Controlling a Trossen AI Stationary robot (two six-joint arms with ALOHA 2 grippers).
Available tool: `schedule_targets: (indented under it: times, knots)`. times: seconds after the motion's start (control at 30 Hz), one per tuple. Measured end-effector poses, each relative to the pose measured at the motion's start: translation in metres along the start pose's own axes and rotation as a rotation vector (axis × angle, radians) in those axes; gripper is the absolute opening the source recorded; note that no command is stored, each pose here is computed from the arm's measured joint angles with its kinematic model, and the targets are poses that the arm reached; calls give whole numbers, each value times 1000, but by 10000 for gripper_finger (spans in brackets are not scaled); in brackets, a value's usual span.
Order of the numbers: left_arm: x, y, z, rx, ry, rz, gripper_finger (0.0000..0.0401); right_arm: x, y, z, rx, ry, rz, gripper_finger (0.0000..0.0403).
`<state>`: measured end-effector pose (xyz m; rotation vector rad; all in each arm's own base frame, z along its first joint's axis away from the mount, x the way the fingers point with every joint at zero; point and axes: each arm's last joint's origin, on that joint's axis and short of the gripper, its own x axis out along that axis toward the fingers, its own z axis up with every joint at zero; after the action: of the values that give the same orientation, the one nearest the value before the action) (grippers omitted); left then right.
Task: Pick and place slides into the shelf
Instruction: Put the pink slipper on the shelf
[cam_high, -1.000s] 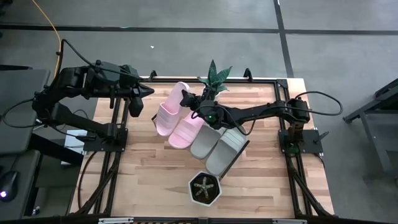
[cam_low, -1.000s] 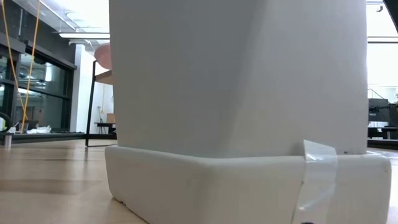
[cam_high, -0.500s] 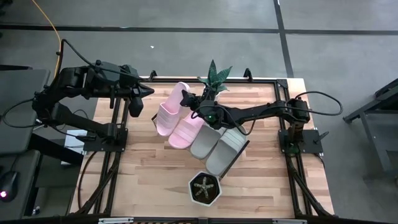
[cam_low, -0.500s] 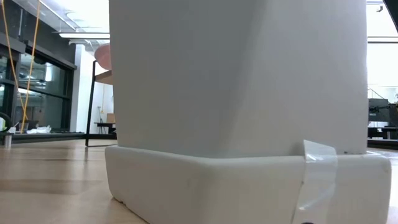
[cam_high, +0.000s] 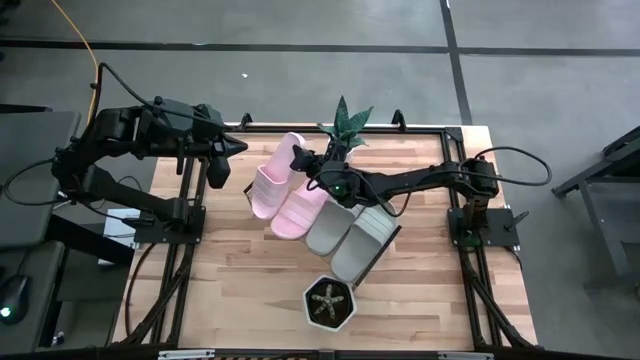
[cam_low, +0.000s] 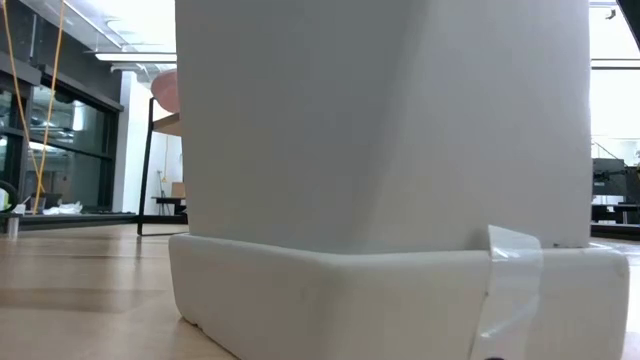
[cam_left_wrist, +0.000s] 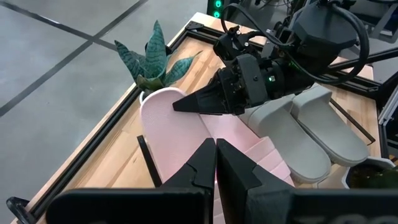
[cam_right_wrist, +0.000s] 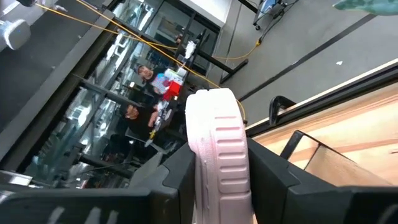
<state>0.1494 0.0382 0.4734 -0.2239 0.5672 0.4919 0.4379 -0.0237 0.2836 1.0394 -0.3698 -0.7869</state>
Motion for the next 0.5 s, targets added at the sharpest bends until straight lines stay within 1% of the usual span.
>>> schedule_targets:
  times: [0.13,0.27,0.4,0.5]
  knots:
    - [0,0,0,0,1,0,3,1,12,4,-63,31,-38,106]
    - [0,0,0,1,3,1,3,0,28,12,-147,63,-110,106]
    - [0,0,0,9,3,1,3,-2,27,15,-144,67,-176,106]
    - [0,0,0,9,3,1,3,-2,25,14,-122,85,-187,106]
